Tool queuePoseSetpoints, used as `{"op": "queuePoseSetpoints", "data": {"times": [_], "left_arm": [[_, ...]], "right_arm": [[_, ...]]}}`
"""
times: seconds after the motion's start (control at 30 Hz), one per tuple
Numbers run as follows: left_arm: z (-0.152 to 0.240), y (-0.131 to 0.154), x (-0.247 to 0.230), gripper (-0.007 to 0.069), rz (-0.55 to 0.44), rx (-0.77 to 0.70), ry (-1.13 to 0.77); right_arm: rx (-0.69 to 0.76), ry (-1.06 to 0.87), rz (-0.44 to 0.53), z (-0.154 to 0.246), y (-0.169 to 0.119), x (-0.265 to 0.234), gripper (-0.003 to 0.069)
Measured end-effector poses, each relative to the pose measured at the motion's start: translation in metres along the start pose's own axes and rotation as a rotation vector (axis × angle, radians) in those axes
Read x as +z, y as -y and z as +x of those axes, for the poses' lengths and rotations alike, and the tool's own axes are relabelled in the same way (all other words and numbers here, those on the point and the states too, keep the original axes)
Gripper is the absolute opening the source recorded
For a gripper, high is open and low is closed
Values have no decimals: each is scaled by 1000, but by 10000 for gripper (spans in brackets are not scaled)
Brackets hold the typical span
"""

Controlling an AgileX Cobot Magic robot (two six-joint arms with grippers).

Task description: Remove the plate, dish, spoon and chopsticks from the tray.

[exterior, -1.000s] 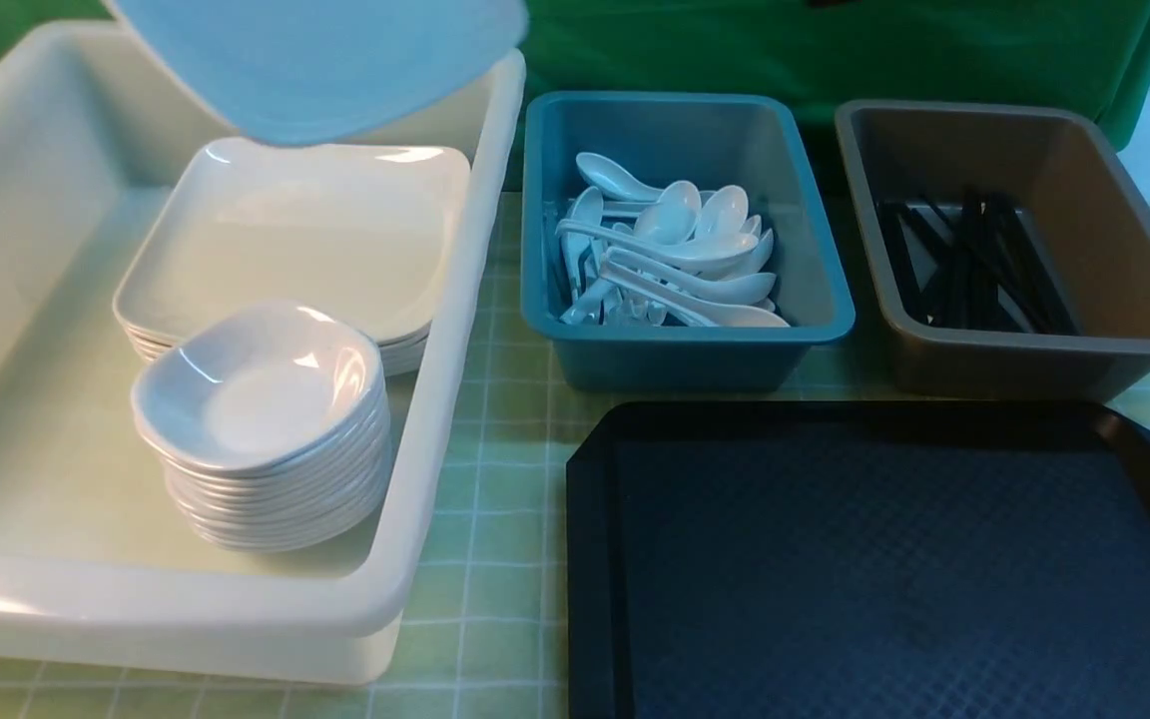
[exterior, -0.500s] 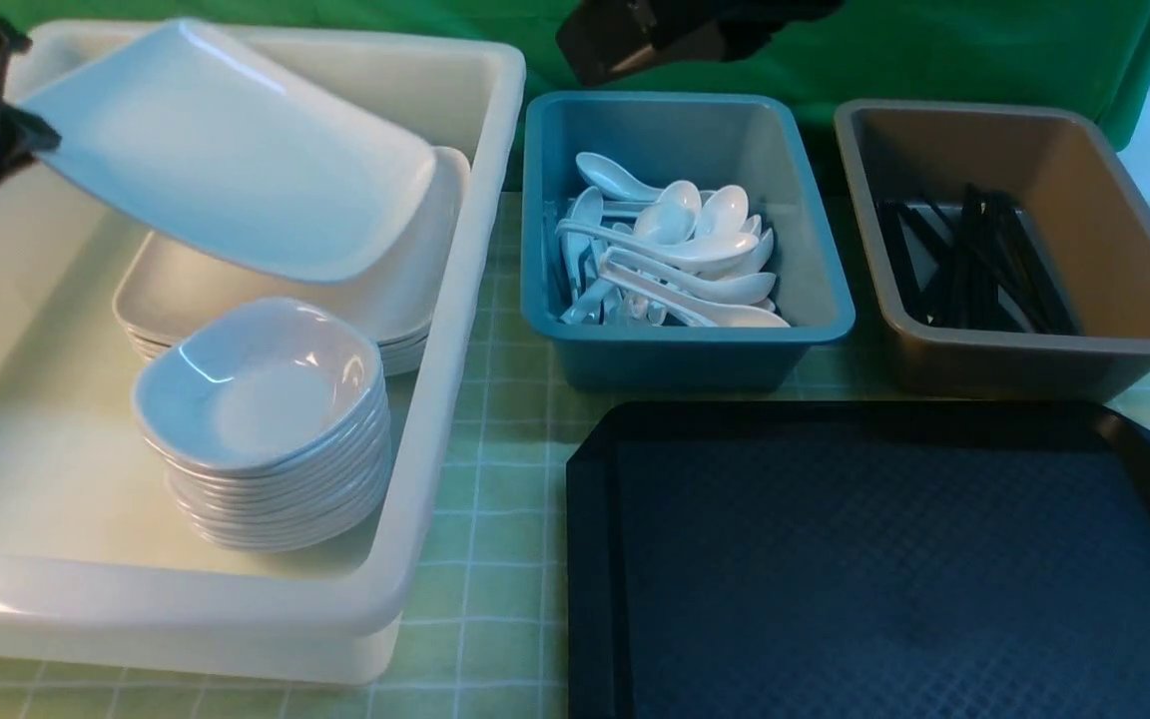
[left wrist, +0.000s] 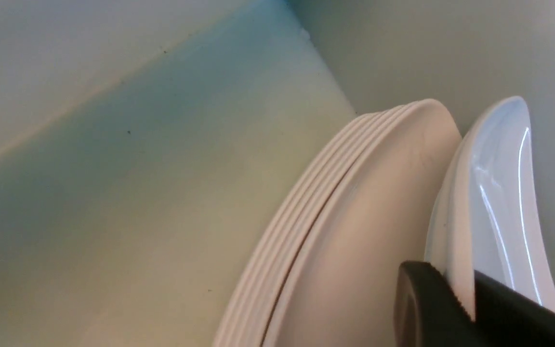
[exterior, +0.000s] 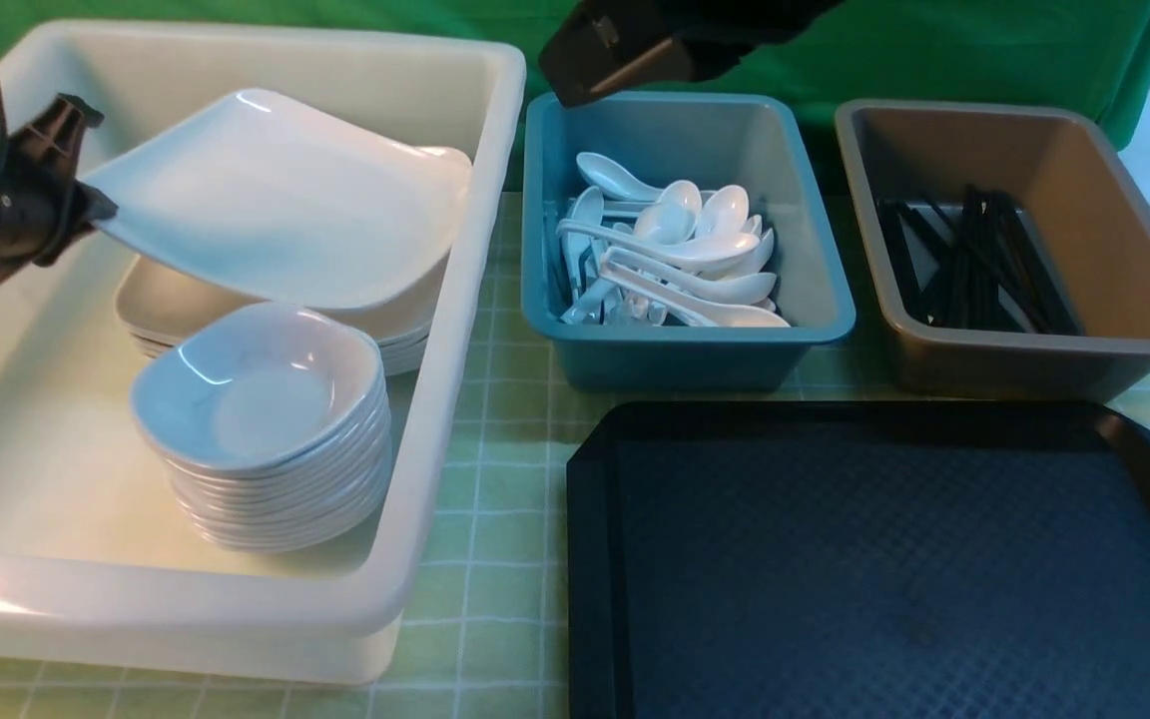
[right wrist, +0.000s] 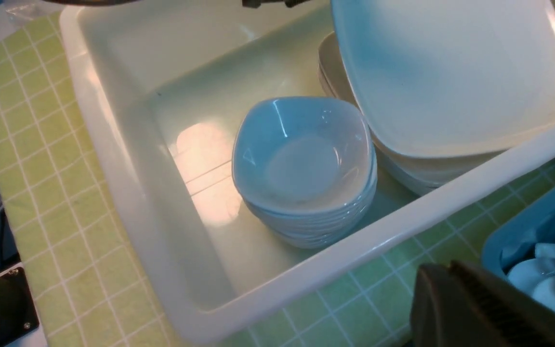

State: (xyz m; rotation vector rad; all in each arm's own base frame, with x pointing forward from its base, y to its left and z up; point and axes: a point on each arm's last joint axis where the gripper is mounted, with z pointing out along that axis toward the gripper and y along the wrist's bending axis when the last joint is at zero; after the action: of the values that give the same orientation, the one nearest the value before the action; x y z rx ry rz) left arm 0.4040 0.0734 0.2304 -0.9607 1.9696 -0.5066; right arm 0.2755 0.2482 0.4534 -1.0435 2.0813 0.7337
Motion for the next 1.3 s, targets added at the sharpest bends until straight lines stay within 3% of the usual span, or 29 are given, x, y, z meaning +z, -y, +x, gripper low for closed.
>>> {"op": "queuePoseSetpoints", "data": {"times": [0.07, 0.17, 0.37, 0.5, 0.67, 0.8, 0.93, 0.97, 1.07, 1.2, 1.3], "left_arm": [[2, -2, 2, 46, -5, 6, -16], [9, -5, 6, 138, -10, 66, -75], [16, -4, 1, 372, -31, 209, -161], [12, 1, -15, 454, -36, 287, -188], [9, 10, -32, 466, -19, 346, -209], [7, 18, -50, 440, -6, 433, -233], [14, 38, -77, 283, 67, 637, -270], [22, 52, -92, 162, 118, 718, -293], [42, 81, -128, 24, 238, 865, -333], [81, 118, -196, -14, 435, 1034, -396], [100, 125, -241, -19, 516, 1109, -459]], "right_arm": [[0, 0, -1, 0, 0, 0, 7], [2, 1, -2, 0, 0, 0, 8], [1, -15, -7, 1, -1, 0, 8], [2, -25, -10, 2, -1, 0, 8], [3, -28, -11, 3, -1, 0, 8], [3, -28, -11, 3, -1, 0, 8], [-8, -26, 22, 2, 1, -2, 8], [-15, -26, 62, 2, 5, -7, 8], [7, -39, 211, 4, 17, -31, 8], [70, 5, 502, 16, 25, -97, 8], [114, 64, 613, 35, 11, -143, 8]]}}
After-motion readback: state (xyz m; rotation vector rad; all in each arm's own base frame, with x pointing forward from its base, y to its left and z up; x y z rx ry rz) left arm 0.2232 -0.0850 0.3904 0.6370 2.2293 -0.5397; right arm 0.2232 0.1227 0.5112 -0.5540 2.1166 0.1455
